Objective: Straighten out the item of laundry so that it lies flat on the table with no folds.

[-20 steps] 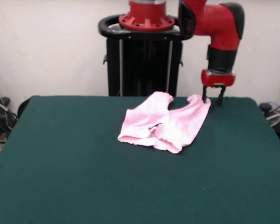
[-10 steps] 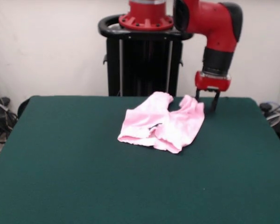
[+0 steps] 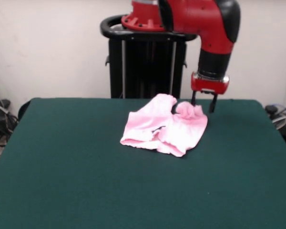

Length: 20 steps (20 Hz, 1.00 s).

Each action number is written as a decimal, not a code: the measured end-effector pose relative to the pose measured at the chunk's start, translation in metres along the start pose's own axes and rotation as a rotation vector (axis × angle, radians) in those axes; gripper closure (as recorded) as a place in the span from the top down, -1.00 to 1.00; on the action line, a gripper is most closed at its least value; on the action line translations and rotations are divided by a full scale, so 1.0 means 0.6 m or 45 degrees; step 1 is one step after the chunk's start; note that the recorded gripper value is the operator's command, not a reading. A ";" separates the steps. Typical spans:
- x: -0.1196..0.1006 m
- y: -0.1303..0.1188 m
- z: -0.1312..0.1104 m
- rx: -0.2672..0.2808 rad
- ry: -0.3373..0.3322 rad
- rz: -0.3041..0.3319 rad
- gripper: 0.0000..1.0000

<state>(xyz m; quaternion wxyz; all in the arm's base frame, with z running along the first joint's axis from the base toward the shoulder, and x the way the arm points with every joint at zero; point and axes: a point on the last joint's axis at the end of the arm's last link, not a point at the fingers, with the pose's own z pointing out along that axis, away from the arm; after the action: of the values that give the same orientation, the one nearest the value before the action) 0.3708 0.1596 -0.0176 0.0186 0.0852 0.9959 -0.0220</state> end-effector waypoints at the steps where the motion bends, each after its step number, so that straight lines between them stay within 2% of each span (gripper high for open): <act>1: 0.002 0.000 -0.002 -0.002 0.041 0.013 1.00; 3: 0.014 0.010 -0.011 -0.011 0.167 0.027 1.00; 7: 0.033 0.032 -0.020 -0.035 0.294 0.010 1.00; 9: 0.039 0.044 -0.020 -0.051 0.317 -0.004 1.00; 14: 0.051 0.068 -0.014 -0.086 0.334 -0.031 1.00; 20: 0.059 0.082 -0.005 -0.057 0.234 -0.066 1.00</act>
<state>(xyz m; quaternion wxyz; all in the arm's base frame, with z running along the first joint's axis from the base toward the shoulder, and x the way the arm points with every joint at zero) 0.3444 0.2143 -0.0182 -0.0716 0.0605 0.9956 0.0079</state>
